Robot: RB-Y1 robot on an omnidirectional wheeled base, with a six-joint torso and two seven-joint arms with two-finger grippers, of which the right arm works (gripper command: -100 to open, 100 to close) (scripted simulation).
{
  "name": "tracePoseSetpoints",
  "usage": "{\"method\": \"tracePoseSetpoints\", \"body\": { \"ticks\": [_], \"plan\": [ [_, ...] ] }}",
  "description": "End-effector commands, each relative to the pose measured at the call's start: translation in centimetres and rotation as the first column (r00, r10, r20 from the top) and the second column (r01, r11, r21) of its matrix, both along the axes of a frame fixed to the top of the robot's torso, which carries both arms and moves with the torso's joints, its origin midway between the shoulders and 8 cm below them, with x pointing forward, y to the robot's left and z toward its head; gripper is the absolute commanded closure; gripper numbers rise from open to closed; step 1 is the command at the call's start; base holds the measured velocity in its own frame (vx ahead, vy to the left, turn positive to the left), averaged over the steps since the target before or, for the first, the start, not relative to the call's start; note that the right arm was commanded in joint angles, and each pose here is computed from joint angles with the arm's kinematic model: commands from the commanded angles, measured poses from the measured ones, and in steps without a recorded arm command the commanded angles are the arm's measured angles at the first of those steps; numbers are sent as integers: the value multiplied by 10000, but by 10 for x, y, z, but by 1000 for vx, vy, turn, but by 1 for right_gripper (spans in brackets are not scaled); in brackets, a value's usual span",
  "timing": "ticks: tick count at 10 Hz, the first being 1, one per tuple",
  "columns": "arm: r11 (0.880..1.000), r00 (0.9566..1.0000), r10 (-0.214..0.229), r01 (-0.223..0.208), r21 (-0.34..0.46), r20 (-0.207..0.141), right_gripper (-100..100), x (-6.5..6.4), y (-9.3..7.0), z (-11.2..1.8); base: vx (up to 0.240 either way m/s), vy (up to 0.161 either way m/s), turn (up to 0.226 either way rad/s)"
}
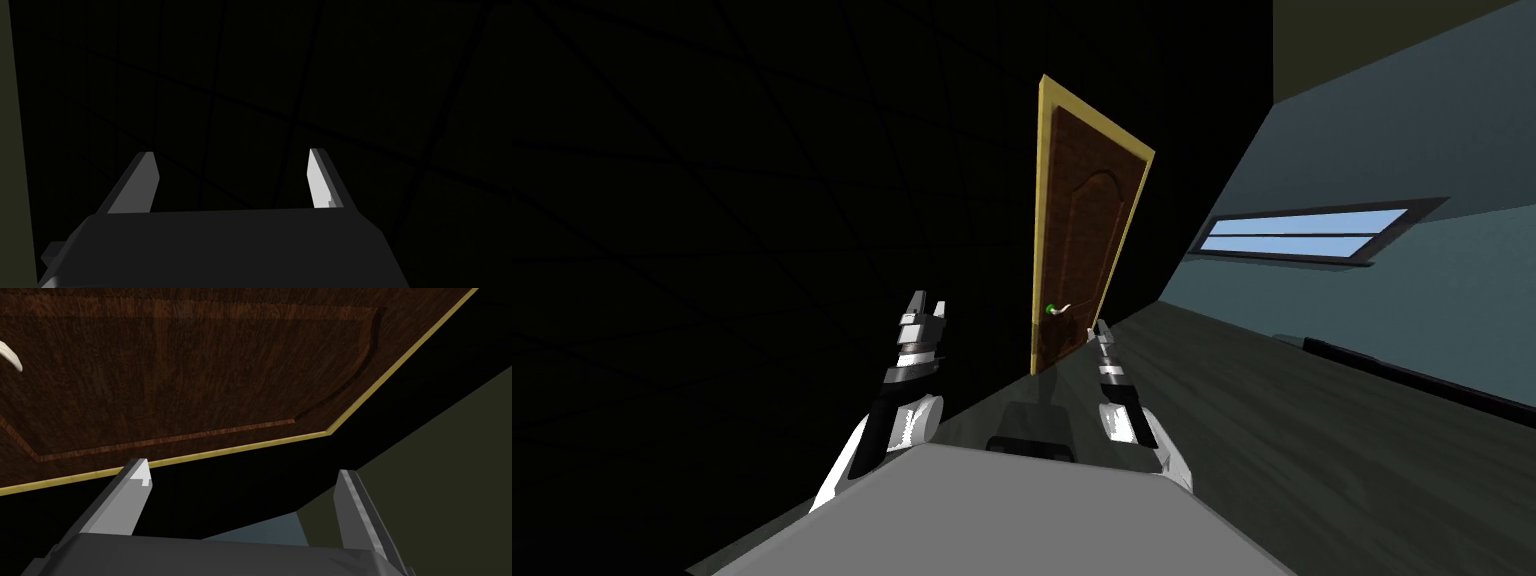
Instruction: Pull the door open
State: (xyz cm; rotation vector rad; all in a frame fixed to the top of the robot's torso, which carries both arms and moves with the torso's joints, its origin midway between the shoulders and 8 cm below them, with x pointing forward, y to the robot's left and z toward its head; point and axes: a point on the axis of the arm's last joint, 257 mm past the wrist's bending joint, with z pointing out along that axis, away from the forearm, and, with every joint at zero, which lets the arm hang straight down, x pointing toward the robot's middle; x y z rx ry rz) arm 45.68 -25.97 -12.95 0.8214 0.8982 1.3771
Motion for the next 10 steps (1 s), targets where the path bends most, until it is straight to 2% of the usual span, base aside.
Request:
{"method": "tracePoseSetpoints", "body": {
  "ticks": [1, 2, 5, 10],
  "plan": [
    [10000, 9998, 56, -56, 9, -202, -100, 2, 0, -10, 28, -55, 95],
    [9998, 9992, 191, -191, 7, -355, -100, 9, 2, -20, 35, -53, 127],
    [9996, 9972, 293, -293, 9, -693, -100, 15, 3, -39, 33, -57, 94],
    [9982, 9896, 594, -603, -25, -1306, -100, 32, 5, -74, 30, -63, 107]
  ]
}}
